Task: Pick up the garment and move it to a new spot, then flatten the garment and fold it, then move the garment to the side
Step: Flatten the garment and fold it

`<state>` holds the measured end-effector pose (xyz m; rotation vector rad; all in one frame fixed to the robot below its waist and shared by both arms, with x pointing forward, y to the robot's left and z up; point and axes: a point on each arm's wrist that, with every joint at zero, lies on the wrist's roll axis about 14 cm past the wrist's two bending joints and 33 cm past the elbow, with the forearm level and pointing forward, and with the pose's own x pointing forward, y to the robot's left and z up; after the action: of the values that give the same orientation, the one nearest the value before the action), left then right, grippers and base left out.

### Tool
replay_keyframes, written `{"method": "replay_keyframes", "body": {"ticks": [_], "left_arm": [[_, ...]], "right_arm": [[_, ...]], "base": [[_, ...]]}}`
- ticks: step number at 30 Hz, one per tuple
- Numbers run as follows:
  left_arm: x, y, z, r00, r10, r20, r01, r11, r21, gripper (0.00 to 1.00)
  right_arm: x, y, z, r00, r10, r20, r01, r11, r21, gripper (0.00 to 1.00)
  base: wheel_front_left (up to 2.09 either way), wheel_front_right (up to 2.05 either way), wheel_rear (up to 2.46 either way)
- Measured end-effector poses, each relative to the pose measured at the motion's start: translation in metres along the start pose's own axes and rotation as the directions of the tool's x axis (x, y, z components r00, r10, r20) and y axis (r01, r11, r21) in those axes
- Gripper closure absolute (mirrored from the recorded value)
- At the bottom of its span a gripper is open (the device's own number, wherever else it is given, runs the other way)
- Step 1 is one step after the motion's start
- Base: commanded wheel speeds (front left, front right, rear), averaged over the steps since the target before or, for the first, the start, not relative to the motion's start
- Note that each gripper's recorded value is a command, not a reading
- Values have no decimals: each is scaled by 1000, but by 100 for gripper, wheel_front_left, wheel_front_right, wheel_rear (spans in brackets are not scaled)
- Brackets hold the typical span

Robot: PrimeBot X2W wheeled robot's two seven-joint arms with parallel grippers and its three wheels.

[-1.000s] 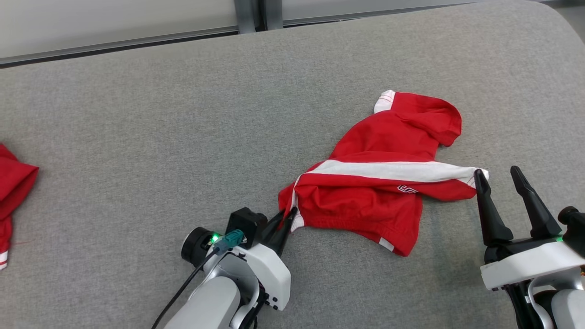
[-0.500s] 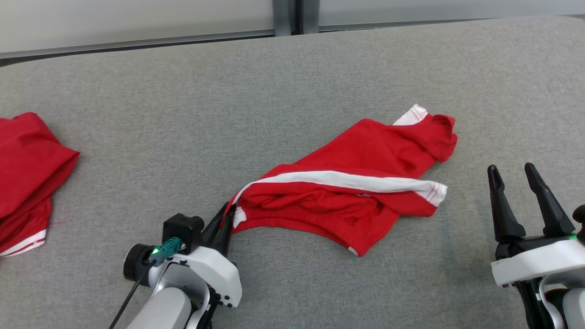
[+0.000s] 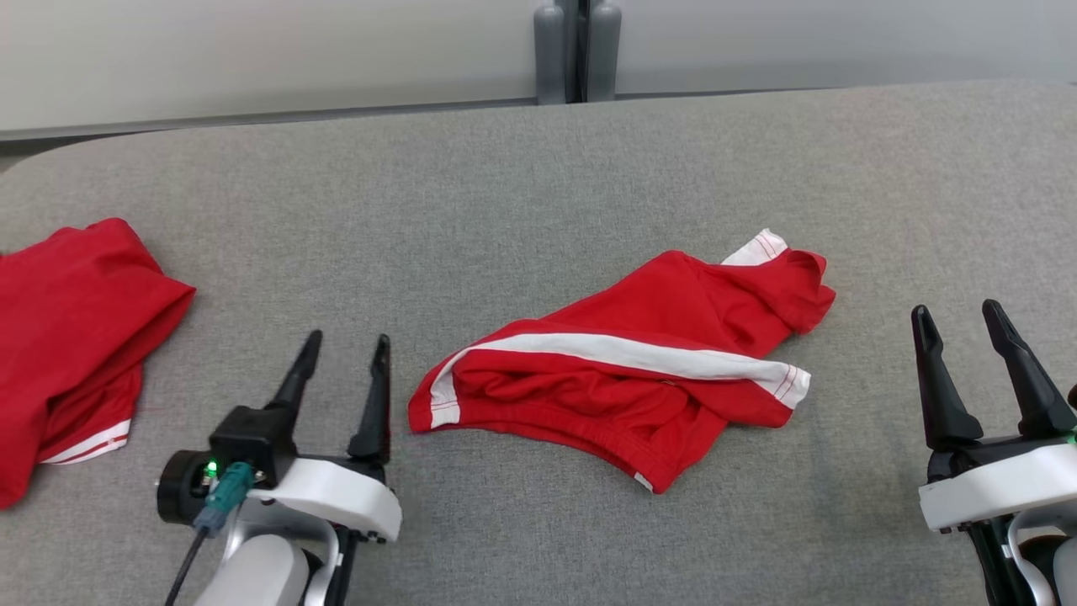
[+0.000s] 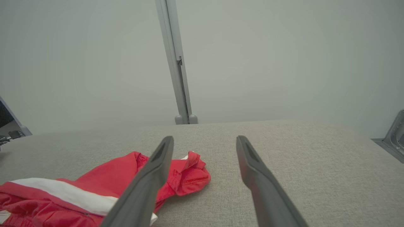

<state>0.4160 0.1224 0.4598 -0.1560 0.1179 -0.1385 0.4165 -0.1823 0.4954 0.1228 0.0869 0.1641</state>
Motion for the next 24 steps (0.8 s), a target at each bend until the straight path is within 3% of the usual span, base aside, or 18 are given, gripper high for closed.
{"method": "replay_keyframes", "body": {"ticks": [12,24], "left_arm": [[-28,38,69,968,105,226,-122,990,63,0],[-60,52,57,980,104,170,-119,989,82,0]], "right_arm": [[-19,14,14,999,38,5,-37,998,-52,0],[-38,27,10,998,67,-20,-68,996,-59,0]], "base": [[0,0,0],[0,0,0]]}}
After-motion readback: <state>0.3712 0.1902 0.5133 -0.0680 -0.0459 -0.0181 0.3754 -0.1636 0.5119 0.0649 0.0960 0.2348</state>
